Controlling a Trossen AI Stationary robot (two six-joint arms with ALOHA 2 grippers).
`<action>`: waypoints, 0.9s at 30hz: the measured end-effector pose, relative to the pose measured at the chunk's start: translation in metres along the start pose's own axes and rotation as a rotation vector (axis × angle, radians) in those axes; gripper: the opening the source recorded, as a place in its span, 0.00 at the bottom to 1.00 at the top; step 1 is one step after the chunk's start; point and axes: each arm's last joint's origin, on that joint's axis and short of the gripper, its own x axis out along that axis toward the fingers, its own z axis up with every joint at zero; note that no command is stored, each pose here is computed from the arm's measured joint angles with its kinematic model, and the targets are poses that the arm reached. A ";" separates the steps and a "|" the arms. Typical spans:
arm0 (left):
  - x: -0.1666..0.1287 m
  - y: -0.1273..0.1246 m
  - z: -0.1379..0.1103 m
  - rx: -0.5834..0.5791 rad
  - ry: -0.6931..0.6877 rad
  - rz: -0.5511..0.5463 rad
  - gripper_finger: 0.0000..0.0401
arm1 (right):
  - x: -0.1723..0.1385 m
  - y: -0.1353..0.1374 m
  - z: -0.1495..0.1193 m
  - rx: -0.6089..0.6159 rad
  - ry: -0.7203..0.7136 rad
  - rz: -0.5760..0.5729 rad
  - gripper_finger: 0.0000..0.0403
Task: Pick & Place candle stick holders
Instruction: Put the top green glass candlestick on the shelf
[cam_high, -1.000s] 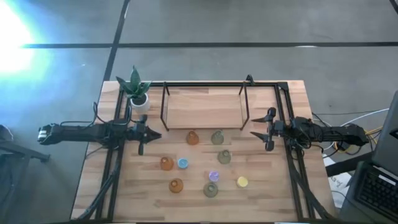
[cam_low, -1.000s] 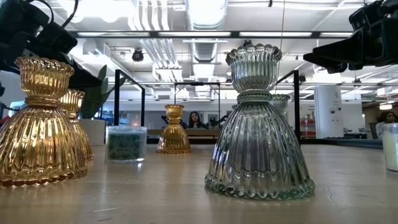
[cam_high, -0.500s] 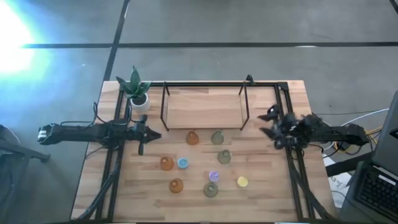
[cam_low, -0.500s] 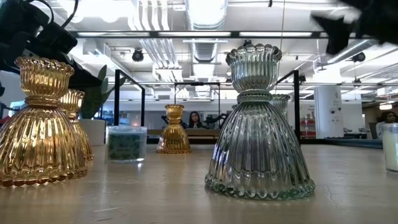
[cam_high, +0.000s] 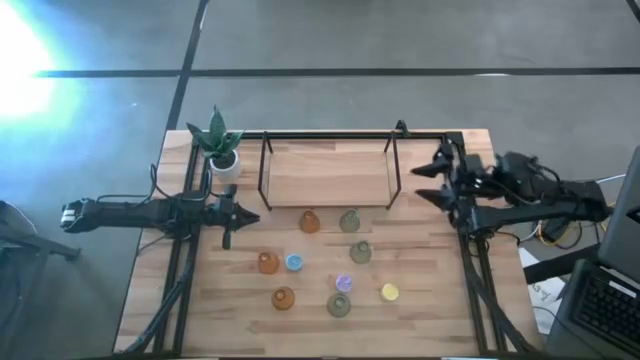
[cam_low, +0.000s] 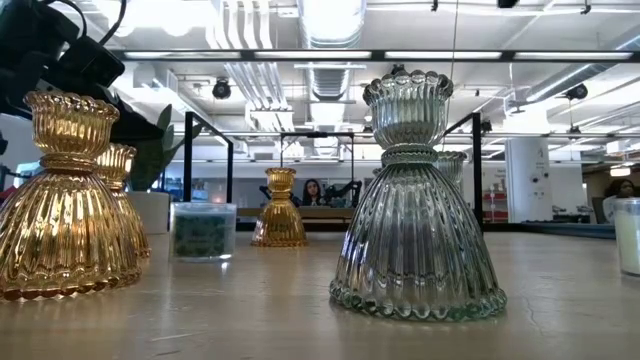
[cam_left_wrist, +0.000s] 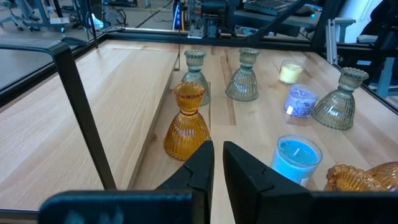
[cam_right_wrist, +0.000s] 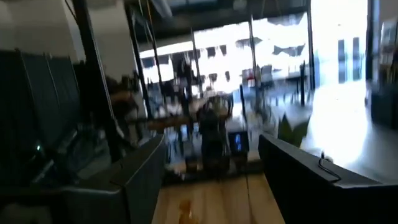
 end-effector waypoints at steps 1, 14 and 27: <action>0.000 0.000 0.000 0.000 0.000 0.000 0.10 | 0.006 0.001 0.007 0.034 0.046 -0.012 0.62; 0.000 0.000 0.000 0.000 0.001 0.000 0.10 | 0.096 0.018 0.087 0.170 0.109 -0.035 0.62; 0.000 0.000 0.000 0.000 0.002 0.000 0.10 | 0.151 0.000 0.027 0.101 0.918 -0.381 0.53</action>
